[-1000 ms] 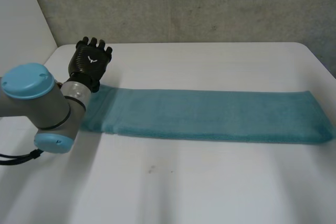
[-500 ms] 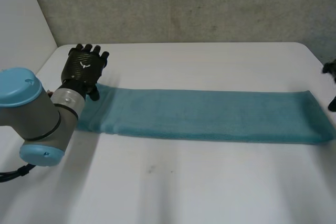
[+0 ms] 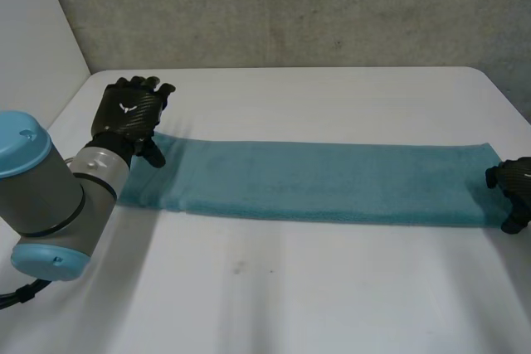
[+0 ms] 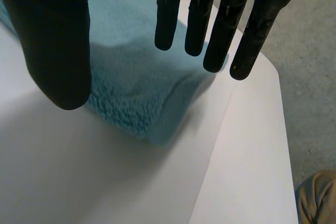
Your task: Fold the laundry
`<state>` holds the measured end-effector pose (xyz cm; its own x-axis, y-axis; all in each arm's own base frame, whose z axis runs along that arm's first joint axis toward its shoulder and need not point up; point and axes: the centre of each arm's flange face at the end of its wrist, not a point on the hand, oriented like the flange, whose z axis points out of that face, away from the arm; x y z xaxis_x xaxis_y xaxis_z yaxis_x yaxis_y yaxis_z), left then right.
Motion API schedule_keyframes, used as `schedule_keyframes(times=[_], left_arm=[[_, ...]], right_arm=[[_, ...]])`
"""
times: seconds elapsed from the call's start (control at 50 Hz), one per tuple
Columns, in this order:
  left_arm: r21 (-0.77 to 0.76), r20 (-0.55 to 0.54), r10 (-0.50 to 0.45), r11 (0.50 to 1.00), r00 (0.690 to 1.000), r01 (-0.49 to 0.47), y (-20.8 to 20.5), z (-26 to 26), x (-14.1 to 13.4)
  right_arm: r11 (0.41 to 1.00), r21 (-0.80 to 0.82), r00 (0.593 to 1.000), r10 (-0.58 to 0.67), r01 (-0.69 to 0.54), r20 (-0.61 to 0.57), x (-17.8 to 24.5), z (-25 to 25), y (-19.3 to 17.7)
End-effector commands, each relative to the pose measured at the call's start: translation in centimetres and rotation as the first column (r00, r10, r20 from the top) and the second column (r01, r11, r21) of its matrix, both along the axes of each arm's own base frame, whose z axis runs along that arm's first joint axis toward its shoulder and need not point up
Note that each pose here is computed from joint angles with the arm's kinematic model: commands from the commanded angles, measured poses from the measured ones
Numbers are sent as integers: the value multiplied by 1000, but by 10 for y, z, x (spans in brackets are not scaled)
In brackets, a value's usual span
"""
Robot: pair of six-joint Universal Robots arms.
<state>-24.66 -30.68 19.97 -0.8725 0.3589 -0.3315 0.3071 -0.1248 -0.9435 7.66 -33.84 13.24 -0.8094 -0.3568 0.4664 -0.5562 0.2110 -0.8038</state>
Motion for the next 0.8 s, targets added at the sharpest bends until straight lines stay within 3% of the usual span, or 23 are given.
schedule_keyframes(times=[0.02,0.2,0.34,0.46,0.54,0.64,0.72,0.8], left_arm=[[4,2,-1,1000,1000,1,0,-2,0],[6,3,2,1000,1000,-2,0,-2,1],[11,5,6,1000,1000,-6,0,-4,3],[11,5,8,1000,1000,-8,1,-4,3],[10,4,8,1000,1000,-8,1,-3,3],[0,0,9,1000,1000,-9,1,1,4],[-8,-3,12,1000,1000,-12,0,4,5],[-14,-5,15,1000,1000,-16,0,6,5]], right_arm=[[1000,-16,1000,-20,20,-5,-8,-6,-7],[998,-50,999,-31,30,-26,-14,-8,-18],[989,-94,989,-121,113,-88,-35,-8,-35],[961,-118,945,-268,250,-186,-74,-11,-53],[917,-192,887,-391,351,-247,-100,7,-67],[890,-242,859,-442,386,-257,-107,23,-74],[889,-291,875,-424,353,-233,-92,43,-75],[904,-378,935,-291,199,-204,-21,77,-70]])
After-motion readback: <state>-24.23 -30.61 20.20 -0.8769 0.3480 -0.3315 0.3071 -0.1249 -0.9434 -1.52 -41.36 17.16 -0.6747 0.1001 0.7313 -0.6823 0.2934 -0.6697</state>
